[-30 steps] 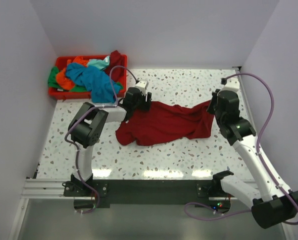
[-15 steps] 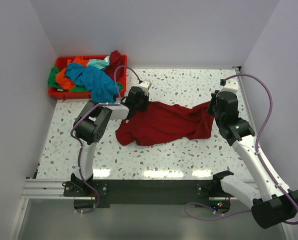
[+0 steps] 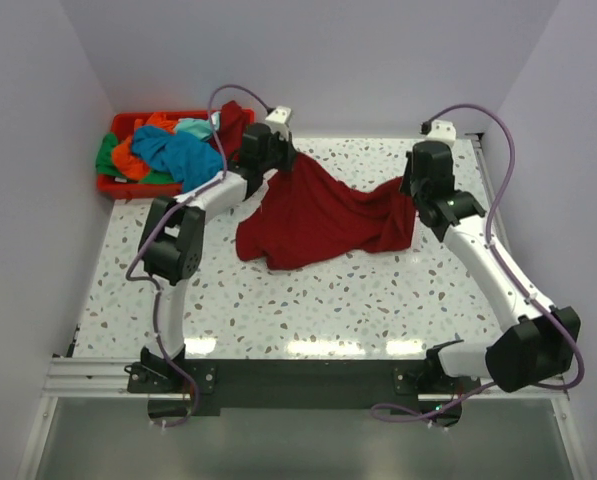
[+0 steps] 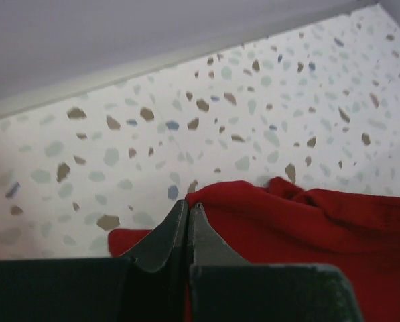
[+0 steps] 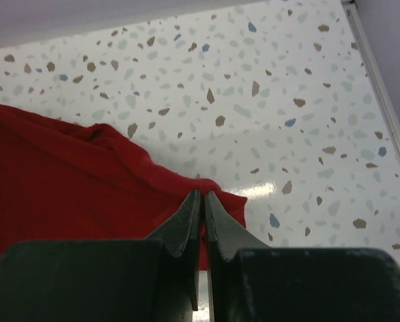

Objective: Fold and stack the t-shirts
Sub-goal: Flatten the tshirt out

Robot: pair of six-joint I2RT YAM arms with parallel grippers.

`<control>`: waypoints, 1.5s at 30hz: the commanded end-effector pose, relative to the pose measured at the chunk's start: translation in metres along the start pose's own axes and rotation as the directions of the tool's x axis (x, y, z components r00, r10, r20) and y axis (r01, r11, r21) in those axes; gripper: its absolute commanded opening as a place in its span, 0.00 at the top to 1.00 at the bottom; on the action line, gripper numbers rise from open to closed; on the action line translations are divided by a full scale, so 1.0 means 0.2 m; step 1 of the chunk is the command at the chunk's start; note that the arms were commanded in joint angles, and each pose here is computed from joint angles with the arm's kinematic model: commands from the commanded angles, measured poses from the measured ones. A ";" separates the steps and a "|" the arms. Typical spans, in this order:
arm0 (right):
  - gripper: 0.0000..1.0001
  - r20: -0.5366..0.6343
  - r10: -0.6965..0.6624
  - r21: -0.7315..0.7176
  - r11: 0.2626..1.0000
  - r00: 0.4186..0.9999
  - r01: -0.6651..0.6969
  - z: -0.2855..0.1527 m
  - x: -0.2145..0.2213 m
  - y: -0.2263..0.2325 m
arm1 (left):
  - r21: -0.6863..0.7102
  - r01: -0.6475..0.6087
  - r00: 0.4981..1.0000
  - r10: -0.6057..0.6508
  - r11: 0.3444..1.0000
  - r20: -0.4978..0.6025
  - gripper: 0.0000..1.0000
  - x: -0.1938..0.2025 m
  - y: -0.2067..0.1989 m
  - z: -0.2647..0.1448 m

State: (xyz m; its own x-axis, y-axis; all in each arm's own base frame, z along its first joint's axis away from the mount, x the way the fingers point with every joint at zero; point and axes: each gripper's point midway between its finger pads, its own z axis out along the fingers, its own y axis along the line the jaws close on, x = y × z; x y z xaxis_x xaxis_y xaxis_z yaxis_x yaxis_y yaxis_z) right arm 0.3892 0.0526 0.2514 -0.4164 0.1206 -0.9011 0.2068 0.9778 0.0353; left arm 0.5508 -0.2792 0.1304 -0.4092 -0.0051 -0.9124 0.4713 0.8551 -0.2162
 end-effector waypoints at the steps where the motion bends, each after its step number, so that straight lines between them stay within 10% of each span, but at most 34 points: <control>1: 0.95 0.195 0.046 0.014 0.999 0.980 -0.049 -0.11 -0.44 -0.01 | 0.038 -0.051 0.977 0.042 0.998 0.207 1.00 -0.60 -0.04 -0.15; 10: 0.96 0.374 0.120 -0.064 0.993 0.919 -0.104 -0.46 -0.76 -0.09 | -0.062 -0.127 0.802 0.139 0.990 0.580 1.00 -1.17 -0.09 -0.82; 14: 0.96 0.348 0.146 -0.059 0.989 0.926 -0.133 -0.50 -0.53 -0.16 | -0.119 0.022 0.885 0.036 0.993 0.464 1.00 -0.49 0.03 -0.99; 18: 0.96 0.256 0.166 -0.029 0.986 0.952 -0.164 -0.44 -0.13 -0.24 | -0.145 0.163 0.939 -0.109 0.976 0.325 0.40 0.13 0.05 -1.13; 21: 0.96 0.221 0.178 -0.021 0.984 0.959 -0.178 -0.40 0.07 -0.27 | -0.178 0.190 0.961 -0.146 0.966 0.233 0.20 0.44 0.01 -1.18; 34: 0.94 0.161 0.144 0.026 0.988 0.976 -0.150 -0.35 0.20 -0.29 | -0.318 0.129 0.969 -0.052 0.939 0.240 0.16 0.41 0.07 -1.09; 45: 0.92 0.167 0.150 -0.004 0.989 0.975 -0.151 -0.36 0.19 -0.27 | -0.353 0.081 0.984 -0.020 0.932 0.175 0.32 0.31 0.21 -0.80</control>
State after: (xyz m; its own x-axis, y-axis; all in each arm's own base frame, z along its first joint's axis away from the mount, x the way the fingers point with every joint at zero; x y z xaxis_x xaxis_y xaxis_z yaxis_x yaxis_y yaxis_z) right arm 0.2946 0.0181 0.2268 -0.3021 0.2020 -0.9316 0.2575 0.9583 0.1243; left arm 0.3962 -0.1560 0.1019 -0.3282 -0.1131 -0.9378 0.1101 0.9815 -0.1569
